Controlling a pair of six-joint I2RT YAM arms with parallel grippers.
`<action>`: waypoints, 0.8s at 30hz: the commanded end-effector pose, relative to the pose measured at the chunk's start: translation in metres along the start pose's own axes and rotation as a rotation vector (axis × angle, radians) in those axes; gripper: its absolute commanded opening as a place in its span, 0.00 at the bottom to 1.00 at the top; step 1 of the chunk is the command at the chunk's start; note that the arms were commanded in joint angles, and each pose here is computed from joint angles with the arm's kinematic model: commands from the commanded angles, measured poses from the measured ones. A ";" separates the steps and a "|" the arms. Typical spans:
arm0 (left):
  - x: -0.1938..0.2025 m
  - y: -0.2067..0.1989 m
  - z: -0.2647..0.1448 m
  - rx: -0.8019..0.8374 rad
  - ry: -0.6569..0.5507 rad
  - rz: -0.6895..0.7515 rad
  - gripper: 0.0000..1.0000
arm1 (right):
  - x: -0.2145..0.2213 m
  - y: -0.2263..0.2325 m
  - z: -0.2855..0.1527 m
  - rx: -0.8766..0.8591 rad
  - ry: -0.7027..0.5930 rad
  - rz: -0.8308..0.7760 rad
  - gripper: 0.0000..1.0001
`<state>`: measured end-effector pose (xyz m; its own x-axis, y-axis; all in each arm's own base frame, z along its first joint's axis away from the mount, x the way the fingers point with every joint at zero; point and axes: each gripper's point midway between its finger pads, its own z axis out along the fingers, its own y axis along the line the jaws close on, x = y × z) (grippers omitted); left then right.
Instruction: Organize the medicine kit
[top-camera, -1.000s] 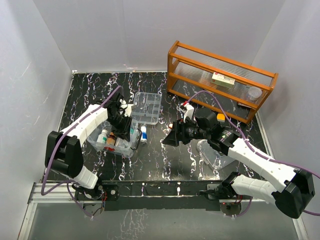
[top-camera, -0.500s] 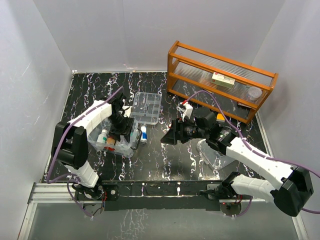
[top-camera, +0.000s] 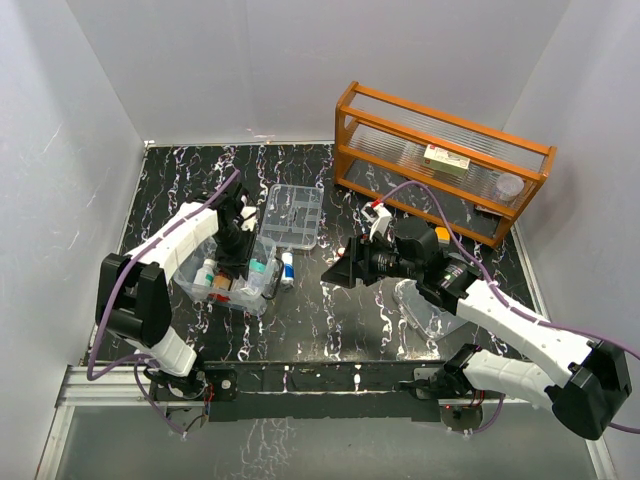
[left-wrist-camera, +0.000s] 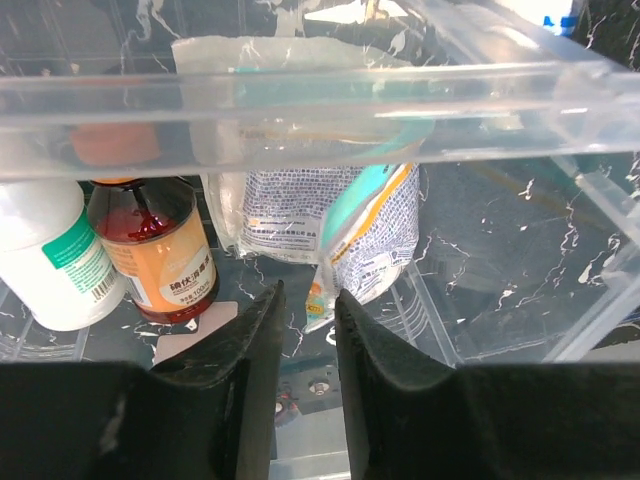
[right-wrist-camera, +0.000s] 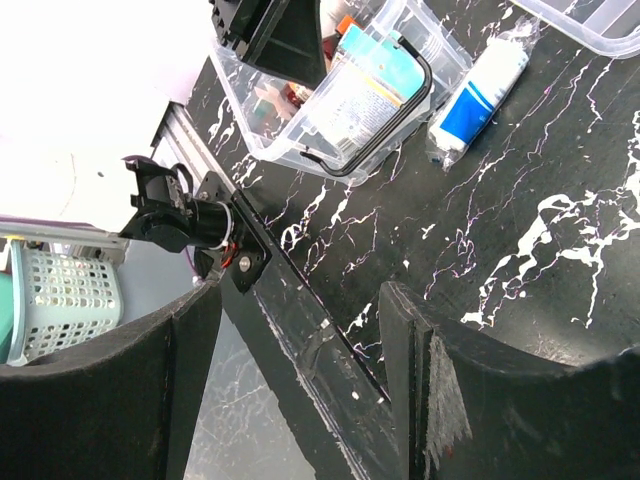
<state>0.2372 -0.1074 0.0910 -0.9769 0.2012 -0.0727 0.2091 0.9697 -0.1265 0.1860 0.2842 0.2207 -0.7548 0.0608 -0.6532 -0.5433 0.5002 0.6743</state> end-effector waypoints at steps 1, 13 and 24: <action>0.006 -0.005 -0.006 0.034 -0.029 -0.010 0.22 | -0.014 0.005 -0.004 -0.015 -0.075 -0.024 0.62; 0.006 -0.007 0.008 0.043 -0.038 -0.057 0.15 | -0.015 -0.005 -0.005 0.038 -0.099 0.008 0.62; -0.022 -0.026 -0.066 0.119 -0.288 -0.064 0.26 | -0.023 -0.056 0.003 0.288 -0.164 0.079 0.59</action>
<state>0.2446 -0.1164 0.1070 -0.9757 0.1231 -0.1812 0.1545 0.9731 -0.1710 0.2099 0.2658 0.2006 -0.7464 0.1674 -0.6441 -0.4145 0.6403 0.6467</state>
